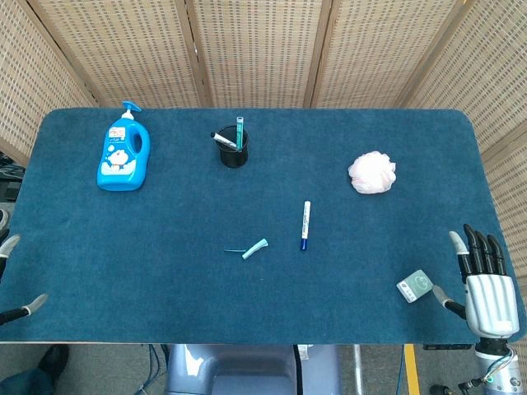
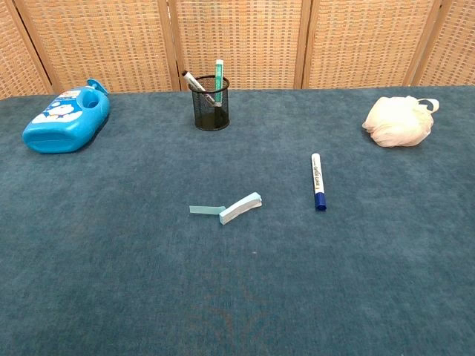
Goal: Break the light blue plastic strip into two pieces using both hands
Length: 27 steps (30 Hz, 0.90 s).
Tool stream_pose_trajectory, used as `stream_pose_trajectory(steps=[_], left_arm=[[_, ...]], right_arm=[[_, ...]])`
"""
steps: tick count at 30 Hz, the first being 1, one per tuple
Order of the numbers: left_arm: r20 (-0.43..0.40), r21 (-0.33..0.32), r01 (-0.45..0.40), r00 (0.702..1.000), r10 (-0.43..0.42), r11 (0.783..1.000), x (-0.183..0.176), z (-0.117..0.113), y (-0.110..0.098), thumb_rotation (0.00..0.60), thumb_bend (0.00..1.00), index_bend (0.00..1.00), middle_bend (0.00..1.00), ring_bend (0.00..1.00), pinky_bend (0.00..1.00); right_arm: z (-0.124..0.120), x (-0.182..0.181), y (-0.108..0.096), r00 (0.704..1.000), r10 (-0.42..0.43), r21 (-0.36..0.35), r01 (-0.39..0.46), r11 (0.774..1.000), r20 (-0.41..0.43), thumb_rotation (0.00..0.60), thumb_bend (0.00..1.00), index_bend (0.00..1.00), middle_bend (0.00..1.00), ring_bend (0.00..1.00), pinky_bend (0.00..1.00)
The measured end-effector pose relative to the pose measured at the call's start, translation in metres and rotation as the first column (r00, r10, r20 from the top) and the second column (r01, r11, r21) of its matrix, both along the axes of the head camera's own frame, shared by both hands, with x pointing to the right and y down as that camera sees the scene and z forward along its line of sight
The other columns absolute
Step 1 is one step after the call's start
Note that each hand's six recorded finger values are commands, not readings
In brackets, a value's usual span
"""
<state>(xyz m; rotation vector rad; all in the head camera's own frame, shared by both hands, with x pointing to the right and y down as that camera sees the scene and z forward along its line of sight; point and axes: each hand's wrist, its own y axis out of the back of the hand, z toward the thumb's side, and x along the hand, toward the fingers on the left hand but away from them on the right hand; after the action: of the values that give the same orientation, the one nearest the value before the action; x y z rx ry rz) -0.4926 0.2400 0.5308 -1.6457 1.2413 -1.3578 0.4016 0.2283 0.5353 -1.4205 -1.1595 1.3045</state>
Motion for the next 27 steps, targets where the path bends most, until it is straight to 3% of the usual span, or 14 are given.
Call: stream_pose_trajectory(steps=[9,13,16,20,24,27], left_arm=[[-0.008,-0.01,-0.001,1.0,0.001,1.0,0.001,0.002,0.001,0.6,0.0,0.0,0.0,0.0,0.0],[-0.004,-0.014,0.001,1.0,-0.001,1.0,0.001,0.004,0.0,0.6,0.0,0.0,0.0,0.0,0.0],[-0.002,-0.021,0.005,1.0,-0.005,1.0,0.001,0.006,-0.002,0.6,0.0,0.0,0.0,0.0,0.0],[0.001,-0.024,-0.001,1.0,0.001,1.0,0.004,0.007,-0.004,0.6,0.0,0.0,0.0,0.0,0.0],[0.01,-0.027,-0.003,1.0,0.003,1.0,0.005,0.009,-0.004,0.6,0.0,0.0,0.0,0.0,0.0],[0.012,-0.034,0.004,1.0,-0.004,0.999,0.004,0.011,-0.006,0.6,0.0,0.0,0.0,0.0,0.0]], right_arm=[[0.004,-0.006,-0.004,0.999,-0.029,-0.035,0.03,0.999,0.042,0.6,0.0,0.0,0.0,0.0,0.0],[0.009,-0.028,-0.02,0.989,-0.122,-0.055,0.127,0.99,0.083,0.6,0.0,0.04,0.0,0.0,0.0],[0.013,-0.059,-0.039,0.962,-0.233,-0.066,0.244,0.967,0.14,0.6,0.0,0.08,0.0,0.0,0.0],[0.024,-0.105,-0.067,0.911,-0.36,-0.106,0.386,0.917,0.202,0.6,0.0,0.12,0.0,0.0,0.0],[0.041,-0.147,-0.09,0.869,-0.442,-0.175,0.481,0.859,0.221,0.6,0.0,0.22,0.0,0.0,0.0],[0.061,-0.171,-0.103,0.858,-0.461,-0.257,0.509,0.822,0.226,0.6,0.02,0.29,0.0,0.0,0.0]])
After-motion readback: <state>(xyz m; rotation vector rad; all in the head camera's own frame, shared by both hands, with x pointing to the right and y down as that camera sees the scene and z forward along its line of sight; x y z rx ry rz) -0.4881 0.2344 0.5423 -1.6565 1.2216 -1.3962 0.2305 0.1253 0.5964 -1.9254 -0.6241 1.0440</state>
